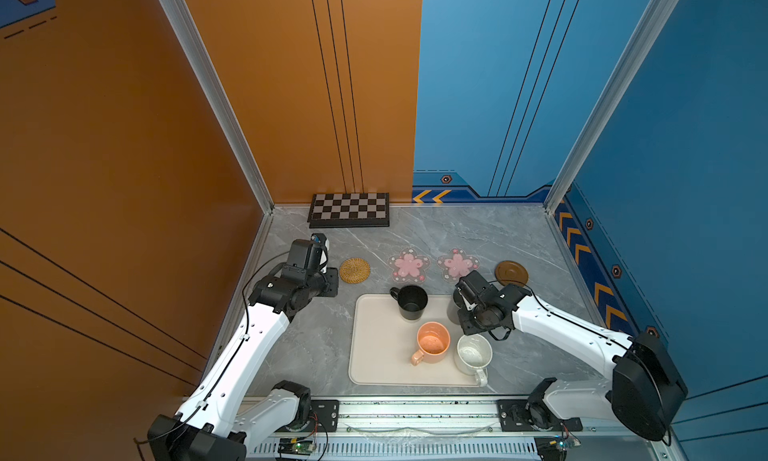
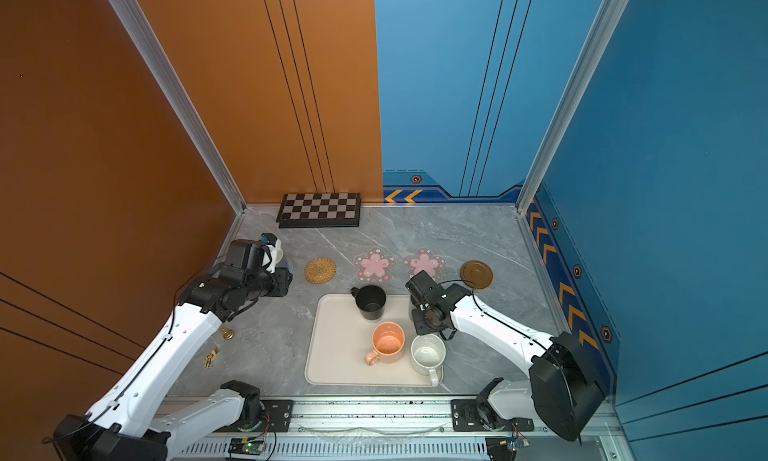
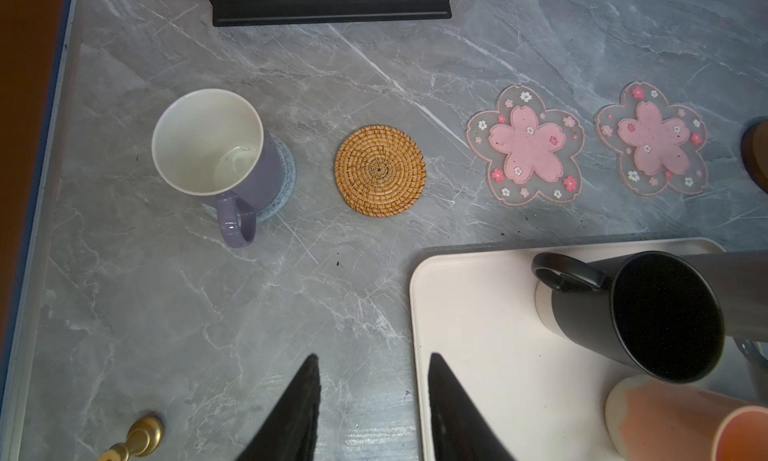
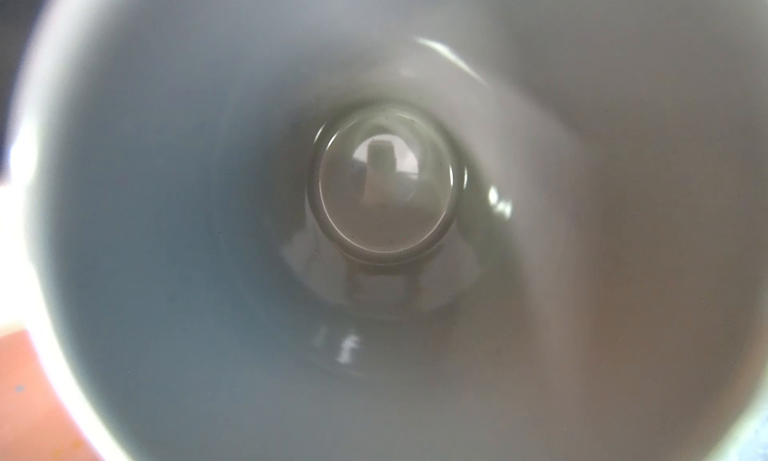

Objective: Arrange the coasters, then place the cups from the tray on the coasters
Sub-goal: 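Lift the grey mug off the tray with right gripper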

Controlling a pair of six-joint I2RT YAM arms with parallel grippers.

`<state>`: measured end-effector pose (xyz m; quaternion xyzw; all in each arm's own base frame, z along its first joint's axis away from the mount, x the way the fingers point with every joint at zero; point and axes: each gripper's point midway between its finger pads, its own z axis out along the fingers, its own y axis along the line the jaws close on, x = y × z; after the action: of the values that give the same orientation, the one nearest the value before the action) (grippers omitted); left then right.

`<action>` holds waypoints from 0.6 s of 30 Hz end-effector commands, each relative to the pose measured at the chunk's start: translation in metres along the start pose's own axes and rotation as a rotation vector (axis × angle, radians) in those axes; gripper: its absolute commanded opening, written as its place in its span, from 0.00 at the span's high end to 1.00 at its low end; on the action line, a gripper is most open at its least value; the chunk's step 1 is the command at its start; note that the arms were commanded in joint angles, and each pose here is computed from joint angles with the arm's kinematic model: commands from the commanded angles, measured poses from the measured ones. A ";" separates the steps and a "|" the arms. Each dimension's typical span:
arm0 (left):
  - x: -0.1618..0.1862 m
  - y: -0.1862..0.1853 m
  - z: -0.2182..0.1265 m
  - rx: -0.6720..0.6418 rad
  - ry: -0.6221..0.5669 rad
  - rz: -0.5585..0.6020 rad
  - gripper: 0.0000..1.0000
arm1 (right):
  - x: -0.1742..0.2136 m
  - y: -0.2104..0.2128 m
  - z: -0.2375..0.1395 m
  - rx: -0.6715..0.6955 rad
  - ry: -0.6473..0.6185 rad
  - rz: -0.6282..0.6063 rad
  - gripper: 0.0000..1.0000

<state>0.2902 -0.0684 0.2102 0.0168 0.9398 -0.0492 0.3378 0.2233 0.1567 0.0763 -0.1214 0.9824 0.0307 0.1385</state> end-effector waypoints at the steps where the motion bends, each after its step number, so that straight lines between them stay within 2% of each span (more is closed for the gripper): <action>1: 0.008 -0.003 0.007 0.000 0.045 0.005 0.56 | -0.023 -0.002 -0.012 0.043 -0.072 -0.013 1.00; 11: 0.003 -0.007 0.014 0.002 0.056 0.009 0.57 | -0.056 -0.007 -0.034 0.106 -0.177 -0.043 1.00; 18: 0.000 -0.011 0.020 0.007 0.060 0.007 0.57 | -0.076 -0.026 -0.056 0.175 -0.264 -0.040 1.00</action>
<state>0.2970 -0.0744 0.1880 0.0243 0.9522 -0.0420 0.3016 0.2627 0.1518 0.1137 -0.1367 0.9676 -0.0232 0.2111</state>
